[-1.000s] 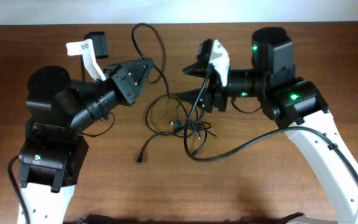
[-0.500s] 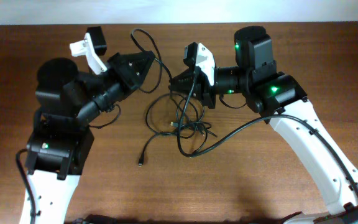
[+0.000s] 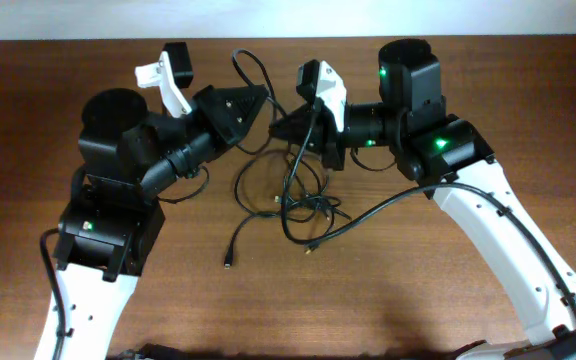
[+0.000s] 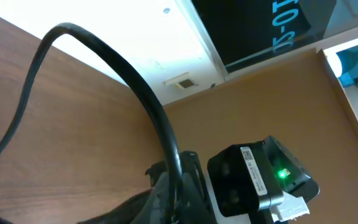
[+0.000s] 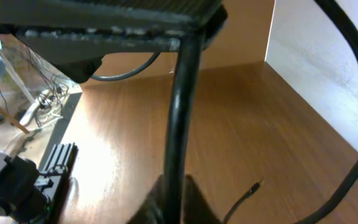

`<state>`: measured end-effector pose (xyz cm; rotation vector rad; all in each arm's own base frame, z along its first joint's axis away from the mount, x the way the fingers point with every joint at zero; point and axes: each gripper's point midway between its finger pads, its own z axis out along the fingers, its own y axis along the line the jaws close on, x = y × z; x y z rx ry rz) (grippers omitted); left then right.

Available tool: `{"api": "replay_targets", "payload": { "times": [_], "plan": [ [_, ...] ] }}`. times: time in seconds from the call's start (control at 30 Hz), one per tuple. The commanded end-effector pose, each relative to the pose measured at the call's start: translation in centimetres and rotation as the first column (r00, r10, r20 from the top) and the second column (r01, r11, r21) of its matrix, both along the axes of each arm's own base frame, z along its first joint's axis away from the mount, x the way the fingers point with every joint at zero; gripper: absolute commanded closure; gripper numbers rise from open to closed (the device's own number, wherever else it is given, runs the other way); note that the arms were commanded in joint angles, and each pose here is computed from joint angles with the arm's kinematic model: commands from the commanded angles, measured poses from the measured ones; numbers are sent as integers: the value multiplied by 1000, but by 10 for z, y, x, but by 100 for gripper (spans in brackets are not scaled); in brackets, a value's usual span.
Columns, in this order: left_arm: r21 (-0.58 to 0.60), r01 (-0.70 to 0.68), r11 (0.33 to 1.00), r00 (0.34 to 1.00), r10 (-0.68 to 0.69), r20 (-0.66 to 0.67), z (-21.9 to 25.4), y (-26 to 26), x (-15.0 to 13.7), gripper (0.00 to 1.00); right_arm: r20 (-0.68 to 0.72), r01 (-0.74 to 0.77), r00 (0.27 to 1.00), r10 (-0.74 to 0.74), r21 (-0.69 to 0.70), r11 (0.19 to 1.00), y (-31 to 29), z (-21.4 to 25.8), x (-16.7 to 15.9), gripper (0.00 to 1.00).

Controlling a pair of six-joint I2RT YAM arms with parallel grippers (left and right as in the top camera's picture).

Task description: Untangle cables

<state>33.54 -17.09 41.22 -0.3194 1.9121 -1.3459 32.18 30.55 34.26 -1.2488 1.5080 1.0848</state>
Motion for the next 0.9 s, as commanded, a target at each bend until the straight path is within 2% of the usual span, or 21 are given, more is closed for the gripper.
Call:
{"api": "replay_targets", "payload": {
  "times": [0.0, 0.1, 0.13, 0.2, 0.27, 0.3, 0.37, 0.5, 0.53, 0.6, 0.7, 0.8, 0.87],
  "plan": [
    [-8, -8, 1000, 1000, 8, 20, 9, 0, 1, 92, -26, -3, 1000, 4, 10, 1000, 2, 2, -1, 96],
    [-6, -4, 1000, 1000, 5, 10, 7, 0, 0, 65, -6, 75, 997, -75, -14, 997, -5, -1, 15, 96],
    [-1, 3, 1000, 1000, -3, 14, 7, -1, -1, 60, 1, 123, 992, -123, -27, 992, -13, -3, 25, 96],
    [-1, 5, 1000, 1000, -5, 10, 6, -1, -1, 39, -8, 183, 983, -183, -22, 983, -25, -1, 39, 96],
    [20, 8, 1000, 1000, -8, 3, 1, -1, -2, 30, -123, 291, 952, -281, 66, 955, -43, 21, 62, 96],
    [50, 13, 999, 1000, -14, 21, -1, -1, -2, 29, -229, 355, 921, -316, 156, 922, -54, 46, 75, 96],
    [69, 14, 998, 1000, -14, -4, -9, 0, -4, 27, -275, 381, 913, -302, 305, 873, -65, 90, 82, 96],
    [107, 25, 994, 1000, -23, -19, -19, 1, -6, 25, -262, 312, 944, -200, 516, 797, -70, 157, 65, 96],
    [115, 27, 993, 999, -25, -27, -21, 1, -7, 23, -262, 283, 953, -153, 588, 758, -75, 179, 56, 96],
    [127, 32, 991, 999, -28, -39, -26, 1, -8, 23, -175, 223, 974, -142, 651, 726, -80, 200, 43, 96],
    [145, 48, 988, 997, -38, -70, -34, 1, -12, 20, -218, 291, 956, -195, 634, 716, -96, 193, 60, 96],
    [157, 101, 982, 994, -93, -59, -35, -5, -19, 19, -353, 478, 874, -333, 511, 714, -130, 153, 102, 96],
    [220, 116, 968, 993, -119, 1, -35, -5, -19, 19, -354, 560, 824, -442, 397, 727, -156, 118, 121, 96]
  ]
}}
